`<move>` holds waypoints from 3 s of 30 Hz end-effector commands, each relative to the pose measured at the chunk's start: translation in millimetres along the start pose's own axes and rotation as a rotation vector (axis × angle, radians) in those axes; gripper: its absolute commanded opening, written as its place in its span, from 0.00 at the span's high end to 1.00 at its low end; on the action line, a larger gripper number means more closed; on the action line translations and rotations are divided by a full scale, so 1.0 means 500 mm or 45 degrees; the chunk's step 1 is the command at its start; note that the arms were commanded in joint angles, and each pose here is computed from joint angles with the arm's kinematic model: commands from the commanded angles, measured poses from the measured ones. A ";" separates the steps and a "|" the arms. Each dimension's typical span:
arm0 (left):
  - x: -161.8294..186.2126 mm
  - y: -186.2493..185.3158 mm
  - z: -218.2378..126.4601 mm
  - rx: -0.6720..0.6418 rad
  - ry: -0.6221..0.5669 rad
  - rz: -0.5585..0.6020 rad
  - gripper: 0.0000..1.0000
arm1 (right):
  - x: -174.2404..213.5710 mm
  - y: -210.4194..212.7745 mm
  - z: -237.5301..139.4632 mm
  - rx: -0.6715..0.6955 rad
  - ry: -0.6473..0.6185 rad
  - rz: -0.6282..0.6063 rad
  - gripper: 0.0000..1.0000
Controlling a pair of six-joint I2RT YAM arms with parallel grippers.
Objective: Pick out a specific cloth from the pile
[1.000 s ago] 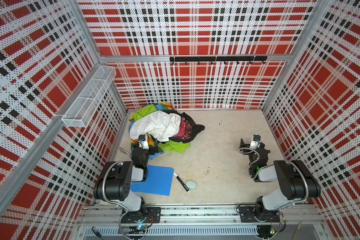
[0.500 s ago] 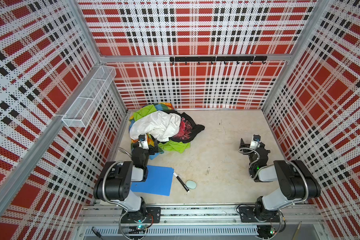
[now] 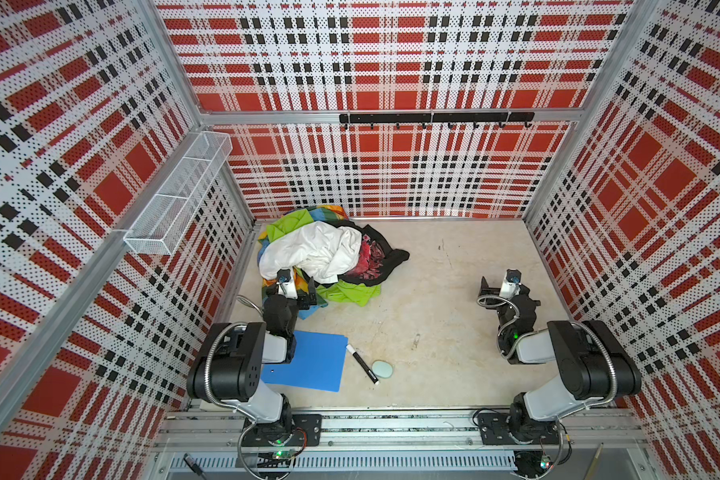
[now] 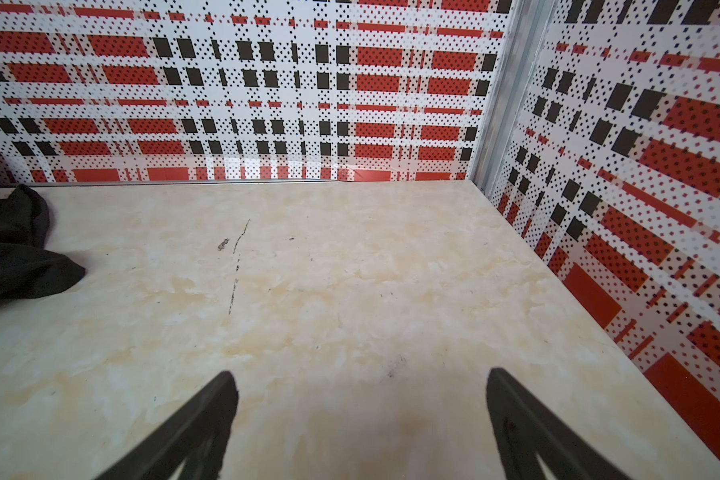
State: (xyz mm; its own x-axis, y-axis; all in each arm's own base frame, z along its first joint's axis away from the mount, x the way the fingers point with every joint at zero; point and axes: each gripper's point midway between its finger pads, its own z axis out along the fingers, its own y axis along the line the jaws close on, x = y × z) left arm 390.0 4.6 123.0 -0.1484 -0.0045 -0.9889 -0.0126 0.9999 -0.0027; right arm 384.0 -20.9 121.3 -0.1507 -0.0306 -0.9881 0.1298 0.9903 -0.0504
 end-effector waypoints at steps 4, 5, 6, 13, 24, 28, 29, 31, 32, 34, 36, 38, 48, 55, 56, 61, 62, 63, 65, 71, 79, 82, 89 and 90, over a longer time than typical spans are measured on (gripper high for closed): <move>-0.020 -0.001 0.007 -0.003 -0.039 -0.001 0.01 | -0.037 -0.006 -0.001 0.018 -0.083 0.028 0.00; -0.020 0.000 0.007 -0.004 -0.039 -0.002 0.01 | -0.036 -0.006 -0.001 0.017 -0.083 0.027 0.00; -0.021 0.002 0.008 -0.003 -0.041 -0.008 0.01 | -0.035 -0.006 -0.001 0.018 -0.081 0.027 0.00; -0.020 0.005 0.007 0.004 -0.038 -0.022 0.01 | -0.036 -0.006 -0.001 0.018 -0.081 0.028 0.00; -0.087 0.021 -0.039 -0.107 -0.113 -0.022 0.01 | -0.092 -0.039 -0.055 0.111 -0.183 0.076 0.00; -0.132 0.000 -0.053 -0.129 -0.094 -0.060 0.01 | -0.134 -0.045 -0.073 0.122 -0.174 0.152 0.00; -0.143 -0.007 -0.057 -0.120 -0.086 -0.083 0.01 | -0.142 -0.042 -0.077 0.108 -0.164 0.184 0.00; -0.165 -0.020 -0.065 -0.102 -0.068 -0.146 0.01 | -0.160 -0.027 -0.083 0.049 -0.149 0.256 0.00; -0.176 -0.025 -0.069 -0.093 -0.056 -0.184 0.01 | -0.167 -0.020 -0.087 0.018 -0.146 0.298 0.00; -0.192 -0.037 -0.076 -0.057 -0.012 -0.270 0.01 | -0.180 -0.002 -0.094 -0.056 -0.138 0.404 0.00; -0.206 -0.051 -0.081 -0.018 0.040 -0.342 0.01 | -0.192 0.015 -0.097 -0.115 -0.128 0.506 0.00; -0.227 -0.070 -0.082 0.038 0.096 -0.391 0.01 | -0.199 0.032 -0.090 -0.140 -0.088 0.604 0.00; -0.334 -0.187 -0.045 0.398 0.322 -0.428 0.01 | -0.217 0.263 -0.004 -0.457 0.204 0.664 0.00; -0.345 -0.234 0.013 0.535 0.441 -0.377 0.01 | -0.176 0.423 0.062 -0.677 0.401 0.733 0.00; -0.342 -0.236 0.022 0.541 0.457 -0.367 0.01 | -0.170 0.445 0.069 -0.704 0.425 0.738 0.00; -0.300 -0.226 0.062 0.550 0.516 -0.378 0.01 | -0.137 0.534 0.103 -0.806 0.520 0.792 0.00; -0.291 -0.219 0.067 0.550 0.517 -0.400 0.01 | -0.129 0.548 0.110 -0.809 0.536 0.798 0.01; -0.279 -0.208 0.071 0.542 0.520 -0.430 0.01 | -0.123 0.561 0.116 -0.812 0.551 0.803 0.02; -0.261 -0.179 0.079 0.519 0.529 -0.548 0.01 | -0.110 0.585 0.131 -0.811 0.579 0.817 0.04; -0.228 -0.151 0.093 0.462 0.595 -0.600 0.01 | -0.074 0.654 0.163 -0.832 0.668 0.845 0.08; -0.227 -0.154 0.091 0.448 0.600 -0.599 0.01 | -0.034 0.731 0.138 -0.880 0.748 0.796 0.04; -0.231 -0.153 0.090 0.448 0.594 -0.600 0.01 | -0.012 0.743 0.129 -0.854 0.772 0.781 0.02; -0.239 -0.168 0.084 0.466 0.586 -0.580 0.01 | 0.008 0.782 0.133 -0.863 0.816 0.766 0.35; -0.240 -0.170 0.083 0.462 0.583 -0.570 0.01 | 0.008 0.785 0.132 -0.862 0.820 0.763 0.41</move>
State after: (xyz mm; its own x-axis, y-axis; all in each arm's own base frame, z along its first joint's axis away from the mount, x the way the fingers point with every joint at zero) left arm 450.4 -73.4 216.1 -0.6372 -0.3501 -0.6866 0.1124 0.8391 -0.5322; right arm 491.7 352.8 82.0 -0.7604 0.3483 -0.5482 -0.1754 0.7025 0.6897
